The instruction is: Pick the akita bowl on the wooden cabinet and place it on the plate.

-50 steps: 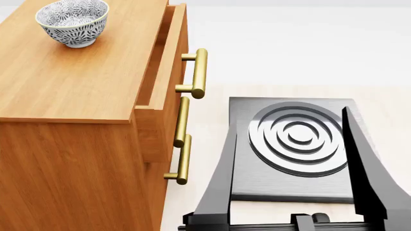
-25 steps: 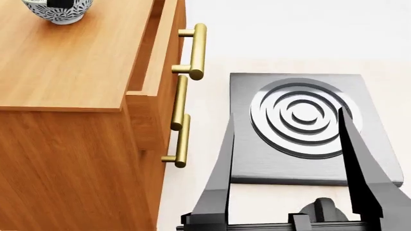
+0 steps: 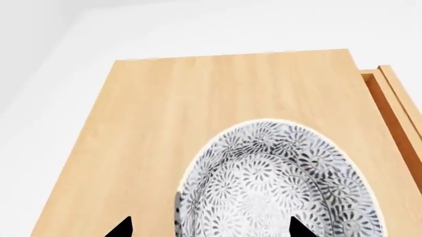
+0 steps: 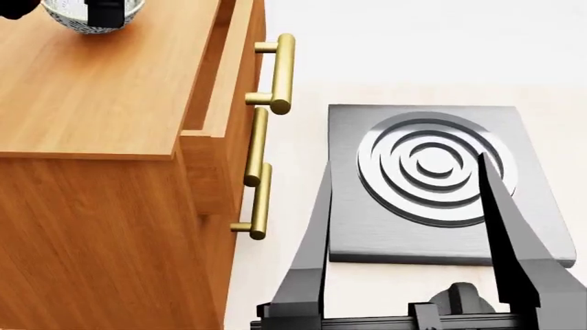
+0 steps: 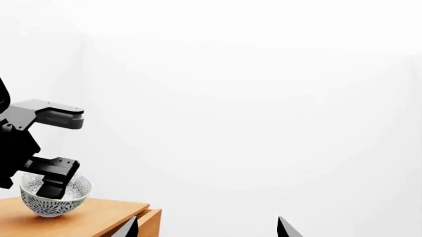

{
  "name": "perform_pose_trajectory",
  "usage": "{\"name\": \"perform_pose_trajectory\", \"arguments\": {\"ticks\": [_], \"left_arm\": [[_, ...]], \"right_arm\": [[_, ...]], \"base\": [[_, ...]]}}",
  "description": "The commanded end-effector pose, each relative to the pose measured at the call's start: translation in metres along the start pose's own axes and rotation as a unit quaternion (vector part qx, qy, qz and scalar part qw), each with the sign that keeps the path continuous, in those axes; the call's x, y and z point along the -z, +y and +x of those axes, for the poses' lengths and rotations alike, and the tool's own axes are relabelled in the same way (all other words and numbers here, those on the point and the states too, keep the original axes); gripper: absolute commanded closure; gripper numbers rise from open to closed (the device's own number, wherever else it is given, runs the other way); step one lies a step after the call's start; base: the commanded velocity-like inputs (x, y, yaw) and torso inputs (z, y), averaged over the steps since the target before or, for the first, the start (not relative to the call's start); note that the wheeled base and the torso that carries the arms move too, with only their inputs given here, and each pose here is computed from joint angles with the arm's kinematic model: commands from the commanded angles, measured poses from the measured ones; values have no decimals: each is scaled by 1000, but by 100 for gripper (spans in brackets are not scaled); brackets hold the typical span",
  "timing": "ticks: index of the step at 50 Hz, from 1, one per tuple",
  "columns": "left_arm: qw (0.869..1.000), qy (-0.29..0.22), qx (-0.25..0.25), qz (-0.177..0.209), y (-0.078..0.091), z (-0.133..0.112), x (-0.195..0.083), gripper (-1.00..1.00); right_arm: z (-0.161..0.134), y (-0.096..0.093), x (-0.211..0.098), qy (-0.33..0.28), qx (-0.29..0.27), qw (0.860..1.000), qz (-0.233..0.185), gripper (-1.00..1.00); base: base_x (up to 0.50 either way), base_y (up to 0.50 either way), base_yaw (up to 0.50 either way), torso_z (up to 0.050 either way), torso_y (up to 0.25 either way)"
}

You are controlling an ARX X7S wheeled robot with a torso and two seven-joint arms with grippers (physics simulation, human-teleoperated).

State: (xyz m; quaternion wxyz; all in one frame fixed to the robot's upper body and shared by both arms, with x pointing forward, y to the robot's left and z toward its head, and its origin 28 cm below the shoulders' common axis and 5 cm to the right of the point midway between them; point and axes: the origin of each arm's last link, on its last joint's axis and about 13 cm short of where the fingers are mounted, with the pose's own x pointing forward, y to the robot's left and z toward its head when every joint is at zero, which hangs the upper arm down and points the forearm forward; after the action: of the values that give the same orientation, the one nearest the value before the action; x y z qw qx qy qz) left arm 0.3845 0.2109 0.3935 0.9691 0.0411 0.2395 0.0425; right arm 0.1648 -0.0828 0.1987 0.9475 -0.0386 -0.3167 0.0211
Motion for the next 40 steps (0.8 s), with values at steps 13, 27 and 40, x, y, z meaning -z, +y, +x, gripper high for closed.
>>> {"name": "perform_pose_trajectory", "arguments": {"ticks": [13,27,40], "left_arm": [[999,4,-33,36,6,11,9,100],[990,-49,-63,118,0,4,-5,100],[985,-82,-43,144,-8,0,-12,100]], "right_arm": [[0,1,-1,-1,-1,1000,-1,-100],[0,0,-1,-2,0,1000,0,-100],[0,-1,-1,-3,2,1000,1,-100]], "base": [[0,0,0,0,-1],[0,0,0,0,-1],[0,0,0,0,0]]}}
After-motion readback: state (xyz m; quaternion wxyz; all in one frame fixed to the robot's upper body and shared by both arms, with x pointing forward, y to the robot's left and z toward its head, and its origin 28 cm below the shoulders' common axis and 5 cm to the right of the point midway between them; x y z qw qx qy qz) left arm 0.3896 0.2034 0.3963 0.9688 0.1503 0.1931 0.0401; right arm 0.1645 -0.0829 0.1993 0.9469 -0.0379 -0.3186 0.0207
